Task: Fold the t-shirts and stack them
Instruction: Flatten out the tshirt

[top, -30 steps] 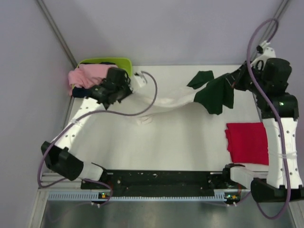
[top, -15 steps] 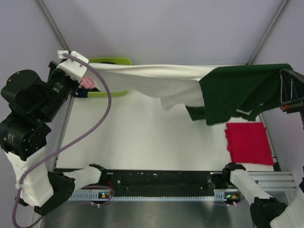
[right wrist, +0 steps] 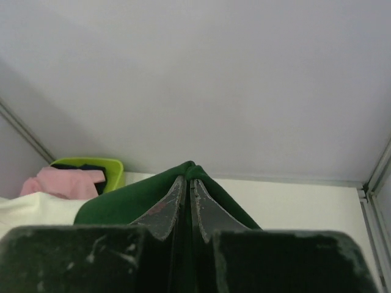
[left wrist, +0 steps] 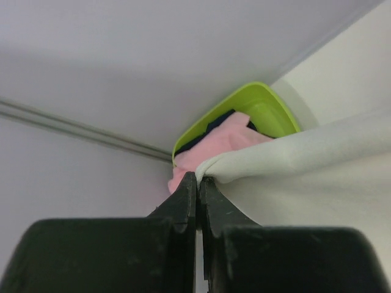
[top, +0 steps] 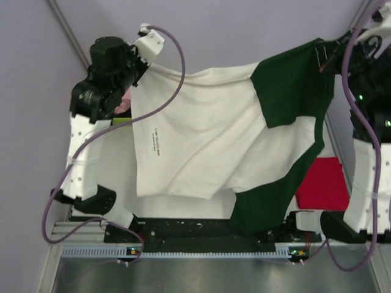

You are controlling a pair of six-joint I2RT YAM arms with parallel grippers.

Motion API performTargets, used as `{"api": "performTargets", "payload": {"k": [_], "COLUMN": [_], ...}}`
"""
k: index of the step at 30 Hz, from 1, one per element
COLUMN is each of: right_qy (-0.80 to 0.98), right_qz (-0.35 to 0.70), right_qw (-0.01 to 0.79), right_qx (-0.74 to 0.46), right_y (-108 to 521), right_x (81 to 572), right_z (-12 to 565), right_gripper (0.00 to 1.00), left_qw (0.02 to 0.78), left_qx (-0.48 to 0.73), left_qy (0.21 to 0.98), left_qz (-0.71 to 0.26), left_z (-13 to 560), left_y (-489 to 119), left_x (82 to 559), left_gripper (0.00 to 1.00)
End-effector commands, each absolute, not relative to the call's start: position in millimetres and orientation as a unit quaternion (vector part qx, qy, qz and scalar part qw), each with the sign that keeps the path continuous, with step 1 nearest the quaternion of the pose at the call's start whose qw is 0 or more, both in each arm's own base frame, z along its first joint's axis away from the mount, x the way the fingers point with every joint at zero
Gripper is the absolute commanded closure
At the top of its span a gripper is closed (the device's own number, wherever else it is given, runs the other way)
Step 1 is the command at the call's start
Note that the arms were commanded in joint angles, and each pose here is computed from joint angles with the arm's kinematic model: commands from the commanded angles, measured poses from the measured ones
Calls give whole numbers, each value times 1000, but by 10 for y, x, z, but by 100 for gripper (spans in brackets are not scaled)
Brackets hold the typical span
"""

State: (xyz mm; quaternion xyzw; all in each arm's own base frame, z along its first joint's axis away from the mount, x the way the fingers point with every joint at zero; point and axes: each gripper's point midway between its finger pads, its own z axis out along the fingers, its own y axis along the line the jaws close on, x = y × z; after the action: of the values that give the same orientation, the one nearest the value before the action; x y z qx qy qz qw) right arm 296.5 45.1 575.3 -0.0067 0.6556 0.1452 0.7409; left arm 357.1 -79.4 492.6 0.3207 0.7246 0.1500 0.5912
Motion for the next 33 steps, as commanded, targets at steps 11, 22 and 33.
{"api": "performTargets", "payload": {"k": [11,22,33], "right_qy": [557,700,794], "right_qz": [184,201,157], "right_qw": [809,683,579], "right_qx": [29,56,95], "right_y": [65,204,152], "right_x": [3902,3411,2879], "right_z": [6584,4868,3691], "right_gripper": [100,100,100], "left_qw": [754,564,405], "left_qx": [191,348,364], "left_qy": [594,742,834], "left_qz": [206,100,87], "left_z": [5984,4123,2694], "left_y": [-838,-1079,-773], "left_x": [4606,4330,3677], "left_gripper": [100,100,100]}}
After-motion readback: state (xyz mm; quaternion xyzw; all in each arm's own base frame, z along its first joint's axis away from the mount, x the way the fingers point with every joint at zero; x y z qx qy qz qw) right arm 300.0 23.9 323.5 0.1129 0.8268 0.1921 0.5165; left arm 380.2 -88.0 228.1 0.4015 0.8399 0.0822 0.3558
